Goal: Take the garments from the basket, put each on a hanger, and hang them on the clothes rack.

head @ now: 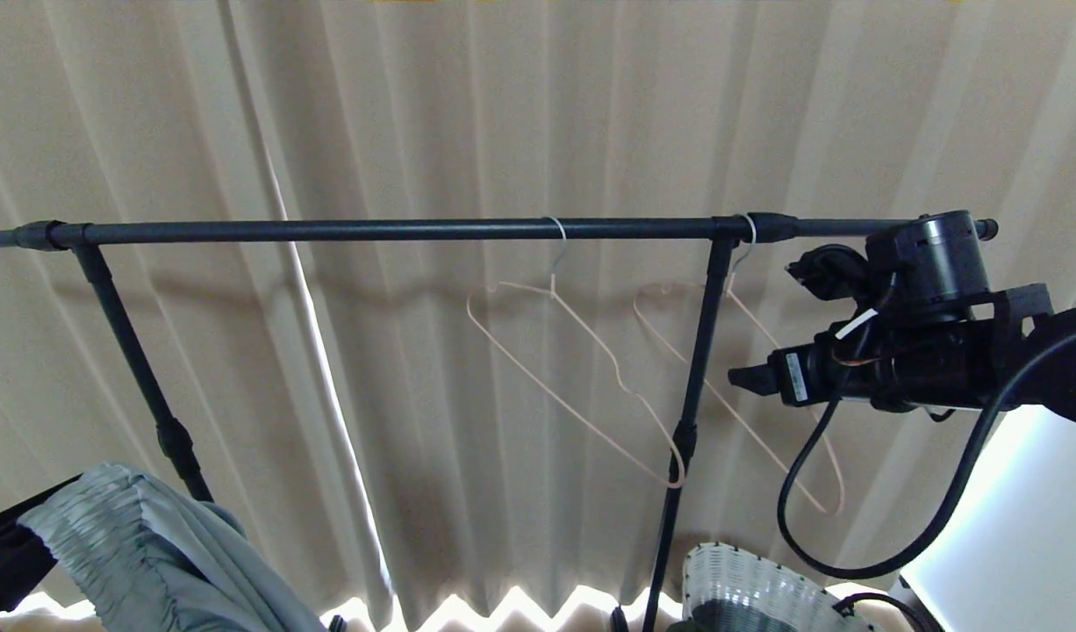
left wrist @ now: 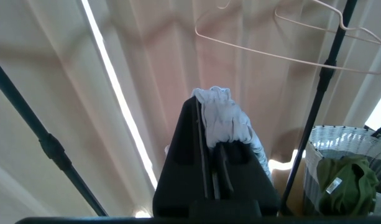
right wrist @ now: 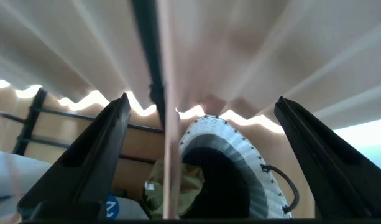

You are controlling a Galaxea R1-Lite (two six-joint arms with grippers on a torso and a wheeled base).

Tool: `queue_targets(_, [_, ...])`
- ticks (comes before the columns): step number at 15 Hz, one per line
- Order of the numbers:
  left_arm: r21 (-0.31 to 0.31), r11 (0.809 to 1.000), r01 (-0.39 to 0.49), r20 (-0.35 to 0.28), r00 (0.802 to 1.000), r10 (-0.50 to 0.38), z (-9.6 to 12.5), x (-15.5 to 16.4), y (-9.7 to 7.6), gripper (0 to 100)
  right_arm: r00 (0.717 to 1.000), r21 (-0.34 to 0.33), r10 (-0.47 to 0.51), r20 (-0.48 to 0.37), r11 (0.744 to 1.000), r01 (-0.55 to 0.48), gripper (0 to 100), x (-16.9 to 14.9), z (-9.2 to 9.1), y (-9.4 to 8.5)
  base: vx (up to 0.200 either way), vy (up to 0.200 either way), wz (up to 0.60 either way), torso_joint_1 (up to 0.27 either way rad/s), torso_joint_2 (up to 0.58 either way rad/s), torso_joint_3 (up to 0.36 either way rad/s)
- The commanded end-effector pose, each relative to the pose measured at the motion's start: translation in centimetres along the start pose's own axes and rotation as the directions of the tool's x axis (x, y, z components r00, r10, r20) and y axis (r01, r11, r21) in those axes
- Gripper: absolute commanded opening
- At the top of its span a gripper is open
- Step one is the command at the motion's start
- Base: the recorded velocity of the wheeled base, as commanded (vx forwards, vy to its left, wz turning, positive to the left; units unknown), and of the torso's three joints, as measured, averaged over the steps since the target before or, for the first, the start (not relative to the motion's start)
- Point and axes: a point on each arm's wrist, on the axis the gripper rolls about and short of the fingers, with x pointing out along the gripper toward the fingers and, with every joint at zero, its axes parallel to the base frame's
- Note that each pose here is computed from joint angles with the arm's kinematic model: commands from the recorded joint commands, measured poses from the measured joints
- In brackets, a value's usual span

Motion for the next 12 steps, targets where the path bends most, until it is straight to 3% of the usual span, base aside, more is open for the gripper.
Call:
queue_targets(1, [-0.001, 1.000, 0.002, -0.001, 1.000, -0.002, -0.05, 0.01, -0.01, 0, 1.000, -0.006, -0.010, -0.023, 1.000, 0.010, 100, 1.31, -0.10, 0.25, 0.000, 0.000, 0.00, 0.000, 0.00, 0.000])
queue_targets(11, [0.000, 1.000, 0.006, 0.000, 1.000, -0.006, -0.03, -0.01, -0.05, 0, 1.000, -0.002, -0.007, 0.000, 1.000, 0.007, 100, 1.20, 0.01, 0.34, 0.000, 0.000, 0.00, 0.000, 0.00, 0.000])
queue_targets(12, [0.000, 1.000, 0.006, 0.000, 1.000, -0.006, -0.03, -0.01, -0.05, 0, 1.000, -0.004, -0.005, 0.001, 1.000, 0.005, 0, 1.12, 0.04, 0.43, 0.000, 0.000, 0.00, 0.000, 0.00, 0.000])
